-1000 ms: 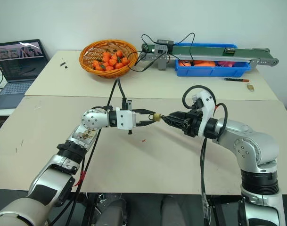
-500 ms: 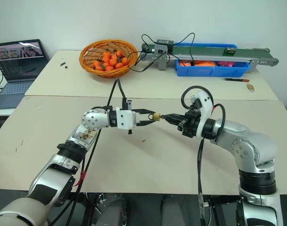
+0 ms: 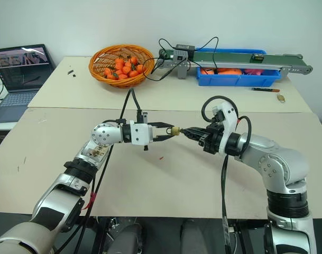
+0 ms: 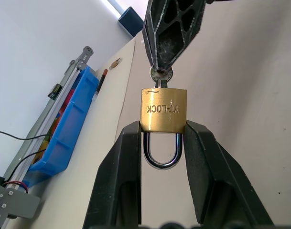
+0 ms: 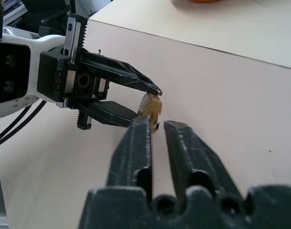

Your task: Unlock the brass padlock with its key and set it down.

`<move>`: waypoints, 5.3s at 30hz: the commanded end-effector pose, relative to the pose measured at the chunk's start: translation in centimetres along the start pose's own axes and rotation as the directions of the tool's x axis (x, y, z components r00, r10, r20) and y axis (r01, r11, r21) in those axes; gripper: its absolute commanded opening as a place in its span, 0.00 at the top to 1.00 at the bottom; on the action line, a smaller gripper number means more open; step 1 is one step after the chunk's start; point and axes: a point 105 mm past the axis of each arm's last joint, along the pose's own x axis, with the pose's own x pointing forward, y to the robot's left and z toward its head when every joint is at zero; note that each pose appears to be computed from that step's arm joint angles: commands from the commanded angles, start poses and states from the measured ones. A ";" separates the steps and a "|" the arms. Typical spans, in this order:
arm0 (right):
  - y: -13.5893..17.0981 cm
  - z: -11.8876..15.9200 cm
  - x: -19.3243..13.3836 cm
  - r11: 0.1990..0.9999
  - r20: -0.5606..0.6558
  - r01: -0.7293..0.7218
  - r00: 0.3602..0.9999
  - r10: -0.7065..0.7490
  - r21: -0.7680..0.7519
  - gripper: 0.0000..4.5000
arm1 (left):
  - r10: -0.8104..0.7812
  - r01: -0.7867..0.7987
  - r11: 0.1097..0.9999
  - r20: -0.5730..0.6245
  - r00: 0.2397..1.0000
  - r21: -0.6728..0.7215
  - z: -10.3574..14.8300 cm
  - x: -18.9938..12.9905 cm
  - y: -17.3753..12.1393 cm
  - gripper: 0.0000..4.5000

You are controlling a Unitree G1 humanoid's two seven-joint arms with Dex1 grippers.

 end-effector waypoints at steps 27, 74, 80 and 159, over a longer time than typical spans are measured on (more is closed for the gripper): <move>0.7 1.8 0.6 0.973 0.043 0.016 0.999 -0.006 -0.230 0.98 | 0.026 -0.029 0.998 0.040 0.999 0.061 1.3 0.3 1.4 0.81; -1.1 -1.1 2.4 0.880 -0.026 0.101 0.995 -0.101 0.464 0.98 | 0.075 -0.083 0.985 0.058 0.995 0.149 2.0 0.4 2.3 0.81; -0.5 -1.2 2.9 0.839 -0.020 0.073 0.997 -0.074 0.540 0.98 | 0.159 -0.177 0.931 0.080 0.984 0.320 2.9 0.1 3.6 0.81; 0.8 3.7 1.7 0.996 -0.041 0.035 0.999 -0.031 0.086 0.91 | 0.163 -0.174 0.970 0.074 0.984 0.171 2.1 0.4 2.2 0.81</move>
